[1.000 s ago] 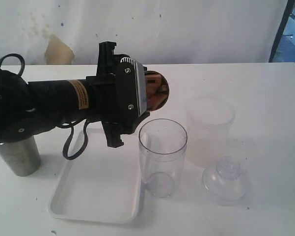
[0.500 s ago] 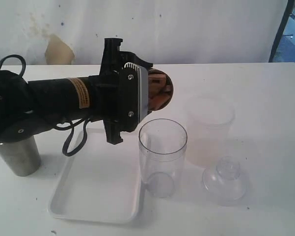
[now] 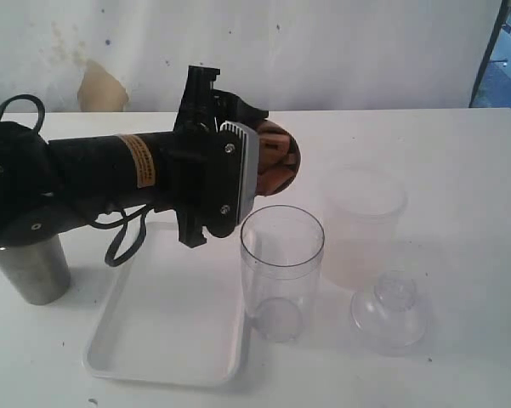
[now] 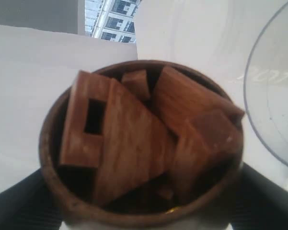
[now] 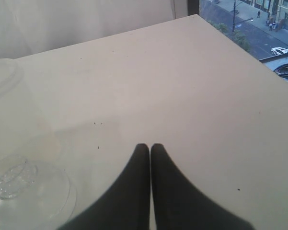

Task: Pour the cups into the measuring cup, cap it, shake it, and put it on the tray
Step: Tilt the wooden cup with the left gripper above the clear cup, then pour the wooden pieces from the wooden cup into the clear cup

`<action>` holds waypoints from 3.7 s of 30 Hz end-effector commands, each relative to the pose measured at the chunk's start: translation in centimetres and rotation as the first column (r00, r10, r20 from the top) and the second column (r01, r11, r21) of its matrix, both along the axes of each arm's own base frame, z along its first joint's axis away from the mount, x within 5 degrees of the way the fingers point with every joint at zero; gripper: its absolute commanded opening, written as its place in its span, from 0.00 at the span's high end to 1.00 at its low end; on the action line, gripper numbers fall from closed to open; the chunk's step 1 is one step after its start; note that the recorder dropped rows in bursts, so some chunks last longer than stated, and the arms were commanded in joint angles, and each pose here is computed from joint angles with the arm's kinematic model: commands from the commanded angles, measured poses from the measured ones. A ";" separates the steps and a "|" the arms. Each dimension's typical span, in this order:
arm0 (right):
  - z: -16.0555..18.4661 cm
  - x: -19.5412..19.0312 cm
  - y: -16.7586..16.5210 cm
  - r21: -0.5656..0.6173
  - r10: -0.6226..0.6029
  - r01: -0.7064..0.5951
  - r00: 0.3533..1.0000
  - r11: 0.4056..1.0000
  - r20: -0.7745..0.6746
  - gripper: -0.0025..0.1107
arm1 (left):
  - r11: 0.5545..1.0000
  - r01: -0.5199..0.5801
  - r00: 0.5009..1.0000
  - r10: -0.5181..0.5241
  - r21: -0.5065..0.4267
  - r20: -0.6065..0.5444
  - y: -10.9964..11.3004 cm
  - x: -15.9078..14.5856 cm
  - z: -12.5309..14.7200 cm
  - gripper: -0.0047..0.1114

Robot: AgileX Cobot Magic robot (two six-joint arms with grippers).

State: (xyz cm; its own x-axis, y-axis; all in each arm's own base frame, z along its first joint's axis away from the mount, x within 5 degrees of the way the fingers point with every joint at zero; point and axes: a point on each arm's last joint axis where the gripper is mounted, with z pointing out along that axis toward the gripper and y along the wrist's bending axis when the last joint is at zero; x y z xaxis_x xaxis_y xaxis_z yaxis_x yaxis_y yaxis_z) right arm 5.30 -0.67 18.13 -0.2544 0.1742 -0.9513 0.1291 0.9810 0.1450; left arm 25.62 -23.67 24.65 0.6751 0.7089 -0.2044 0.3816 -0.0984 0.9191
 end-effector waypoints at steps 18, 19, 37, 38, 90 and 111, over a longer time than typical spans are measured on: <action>0.1 0.0 0.0 0.004 0.004 -0.004 1.000 1.000 0.016 0.98 | 0.993 -0.032 0.999 0.027 -0.112 -0.045 -1.1 -1.0 0.8 0.96; 0.1 0.0 0.0 0.004 0.004 -0.004 1.000 1.000 0.016 0.98 | 0.993 -0.032 0.999 0.027 -0.112 -0.045 -1.1 -1.0 0.8 0.96; 0.1 0.0 0.0 0.004 0.004 -0.004 1.000 1.000 0.016 0.98 | 0.994 0.062 0.980 -0.079 0.094 0.185 -1.1 -1.0 0.9 0.96; 0.1 0.0 0.0 0.004 0.004 -0.004 1.000 1.000 0.016 0.98 | 0.992 0.065 0.977 -0.084 0.103 0.194 -1.1 -1.0 0.9 0.96; 0.1 0.0 0.0 0.004 0.004 -0.004 1.000 1.000 0.016 0.98 | 0.967 0.052 0.918 -0.145 0.250 0.369 -1.3 -0.3 0.4 0.96; 0.1 0.0 0.0 0.024 -0.002 0.001 1.000 1.000 0.018 0.98 | 0.950 0.057 0.892 -0.185 0.306 0.411 -1.3 -0.3 0.4 0.96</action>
